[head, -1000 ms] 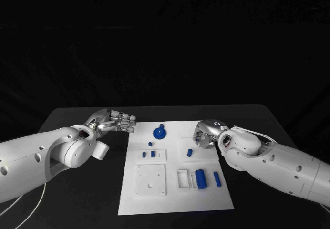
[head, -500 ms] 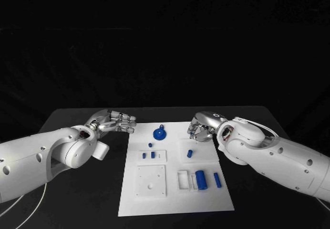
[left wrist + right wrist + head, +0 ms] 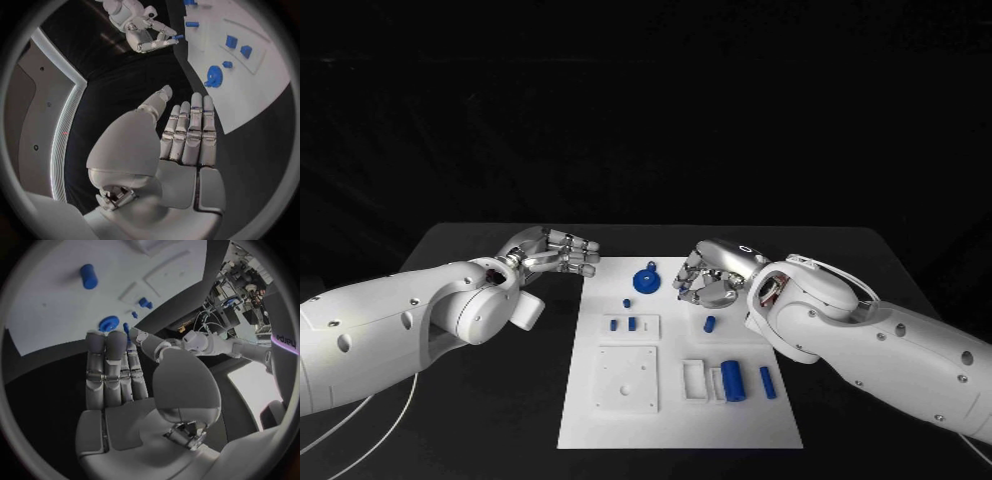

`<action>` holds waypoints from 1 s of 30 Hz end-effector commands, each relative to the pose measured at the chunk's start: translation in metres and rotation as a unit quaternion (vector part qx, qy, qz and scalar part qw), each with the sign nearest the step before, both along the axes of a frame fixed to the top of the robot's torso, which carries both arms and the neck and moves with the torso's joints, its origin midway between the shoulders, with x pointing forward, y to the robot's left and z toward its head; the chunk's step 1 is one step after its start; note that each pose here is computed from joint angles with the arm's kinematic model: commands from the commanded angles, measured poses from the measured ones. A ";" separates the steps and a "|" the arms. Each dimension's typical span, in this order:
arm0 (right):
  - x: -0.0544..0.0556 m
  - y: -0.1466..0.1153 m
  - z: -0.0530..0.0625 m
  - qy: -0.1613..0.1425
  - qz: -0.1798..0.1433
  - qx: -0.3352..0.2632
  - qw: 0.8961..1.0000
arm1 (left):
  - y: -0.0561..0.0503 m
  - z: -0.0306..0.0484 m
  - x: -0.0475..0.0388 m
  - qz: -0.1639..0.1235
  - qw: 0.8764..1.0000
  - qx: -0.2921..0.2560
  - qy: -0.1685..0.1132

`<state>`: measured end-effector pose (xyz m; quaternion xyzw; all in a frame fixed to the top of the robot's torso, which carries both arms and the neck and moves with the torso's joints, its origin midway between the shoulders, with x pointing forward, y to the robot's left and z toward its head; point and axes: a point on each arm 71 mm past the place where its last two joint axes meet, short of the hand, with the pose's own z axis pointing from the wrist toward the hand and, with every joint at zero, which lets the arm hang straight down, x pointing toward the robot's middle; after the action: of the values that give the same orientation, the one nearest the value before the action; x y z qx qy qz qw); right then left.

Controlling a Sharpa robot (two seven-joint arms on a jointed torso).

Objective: Assemble the parts on the task board

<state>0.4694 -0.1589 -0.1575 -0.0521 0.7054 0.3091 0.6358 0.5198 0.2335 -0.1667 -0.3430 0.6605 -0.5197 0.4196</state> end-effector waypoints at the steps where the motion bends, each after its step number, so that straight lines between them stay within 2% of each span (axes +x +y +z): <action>1: -0.009 0.014 0.000 -0.010 0.030 0.031 0.999 | -0.003 0.0028 0.0013 0.002 1.000 -0.008 -0.014; 6: -0.018 0.028 -0.011 -0.022 0.050 0.014 0.998 | -0.006 0.0034 0.0028 0.007 1.000 -0.009 -0.019; 12: -0.031 0.047 -0.032 -0.032 0.069 -0.017 0.997 | -0.010 0.0040 0.0044 0.012 1.000 -0.010 -0.025; 19: -0.046 0.060 -0.054 -0.029 0.087 -0.037 0.995 | -0.015 0.0039 0.0069 0.013 0.999 -0.012 -0.027; 30: -0.058 0.069 -0.070 -0.034 0.095 -0.045 0.994 | -0.019 0.0036 0.0079 0.009 1.000 -0.013 -0.026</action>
<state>0.4128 -0.0912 -0.2290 -0.1423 0.7006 0.3427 0.6094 0.5273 0.2160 -0.1652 -0.3409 0.6458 -0.5269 0.4349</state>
